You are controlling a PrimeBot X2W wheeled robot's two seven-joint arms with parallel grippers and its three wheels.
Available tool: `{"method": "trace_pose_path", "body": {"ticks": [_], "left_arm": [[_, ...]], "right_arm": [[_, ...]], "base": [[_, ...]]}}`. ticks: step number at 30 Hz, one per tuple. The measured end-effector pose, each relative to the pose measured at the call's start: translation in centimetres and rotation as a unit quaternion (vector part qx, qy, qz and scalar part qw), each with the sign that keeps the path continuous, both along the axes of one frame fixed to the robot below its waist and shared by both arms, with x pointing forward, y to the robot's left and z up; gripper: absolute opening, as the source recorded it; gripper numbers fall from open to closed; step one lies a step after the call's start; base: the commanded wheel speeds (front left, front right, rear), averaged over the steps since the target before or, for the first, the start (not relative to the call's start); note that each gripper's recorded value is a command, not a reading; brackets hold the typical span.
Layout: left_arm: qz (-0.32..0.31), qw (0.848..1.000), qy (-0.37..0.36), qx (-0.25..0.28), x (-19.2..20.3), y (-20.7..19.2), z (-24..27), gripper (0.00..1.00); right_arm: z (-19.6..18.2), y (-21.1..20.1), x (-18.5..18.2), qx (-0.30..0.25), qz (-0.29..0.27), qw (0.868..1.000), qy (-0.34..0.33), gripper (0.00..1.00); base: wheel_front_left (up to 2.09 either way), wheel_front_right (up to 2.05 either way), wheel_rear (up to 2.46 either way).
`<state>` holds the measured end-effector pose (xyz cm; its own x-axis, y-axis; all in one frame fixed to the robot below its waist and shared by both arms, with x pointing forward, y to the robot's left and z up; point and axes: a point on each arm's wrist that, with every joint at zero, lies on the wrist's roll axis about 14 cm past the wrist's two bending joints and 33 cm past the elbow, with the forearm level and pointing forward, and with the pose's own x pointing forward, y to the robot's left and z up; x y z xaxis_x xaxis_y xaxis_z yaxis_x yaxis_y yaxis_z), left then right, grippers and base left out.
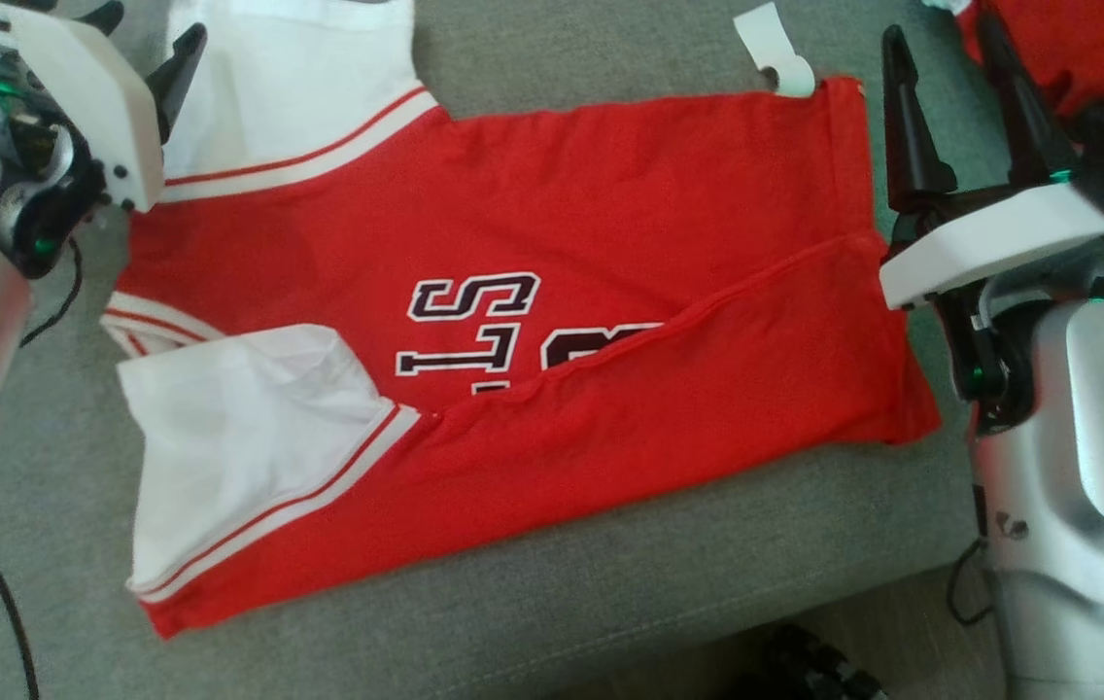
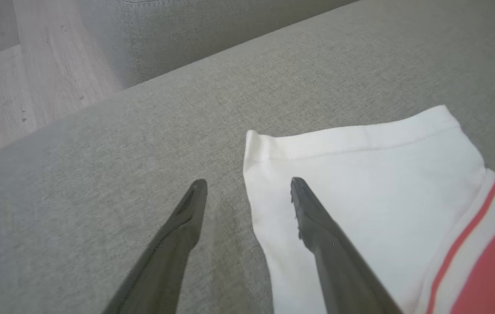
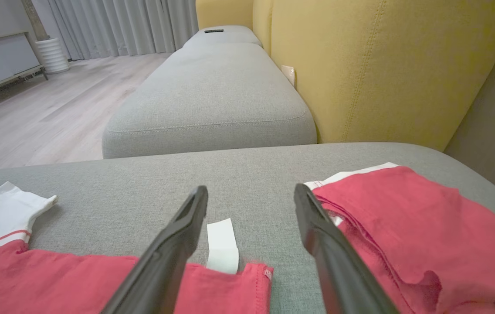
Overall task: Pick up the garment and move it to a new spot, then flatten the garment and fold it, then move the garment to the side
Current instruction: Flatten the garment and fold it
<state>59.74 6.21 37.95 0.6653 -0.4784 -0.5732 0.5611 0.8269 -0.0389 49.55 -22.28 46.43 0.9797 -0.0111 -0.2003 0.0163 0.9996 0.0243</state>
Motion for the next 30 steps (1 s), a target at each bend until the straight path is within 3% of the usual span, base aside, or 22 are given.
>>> {"method": "trace_pose_path", "body": {"ticks": [17, 19, 25, 30], "left_arm": [[-0.02, 0.999, 0.027, 0.011, 1.7, -1.5, -2.3, 1.0], [-0.019, 0.999, 0.037, 0.006, 1.6, -1.6, -2.2, 0.0], [-0.022, 0.999, 0.026, -0.008, 0.9, -1.5, -1.0, 0.0], [-0.013, 0.997, -0.055, -0.043, 1.1, -0.8, 3.0, 0.0]], "right_arm": [[-2.0, -1.0, -0.6, -0.005, -0.01, 1.0, 0.025, 1.0], [-2.0, -1.0, -0.5, -0.004, -0.011, 1.0, 0.024, 1.0], [-0.8, -1.3, 0.3, -0.009, -0.014, 1.0, 0.009, 1.0], [-0.7, -1.0, 0.6, -0.015, -0.002, 1.0, 0.018, 1.0]], "base": [[0.0, 0.0, 0.0], [0.0, 0.0, 0.0], [0.0, 0.0, 0.0], [0.0, 0.0, 0.0]]}}
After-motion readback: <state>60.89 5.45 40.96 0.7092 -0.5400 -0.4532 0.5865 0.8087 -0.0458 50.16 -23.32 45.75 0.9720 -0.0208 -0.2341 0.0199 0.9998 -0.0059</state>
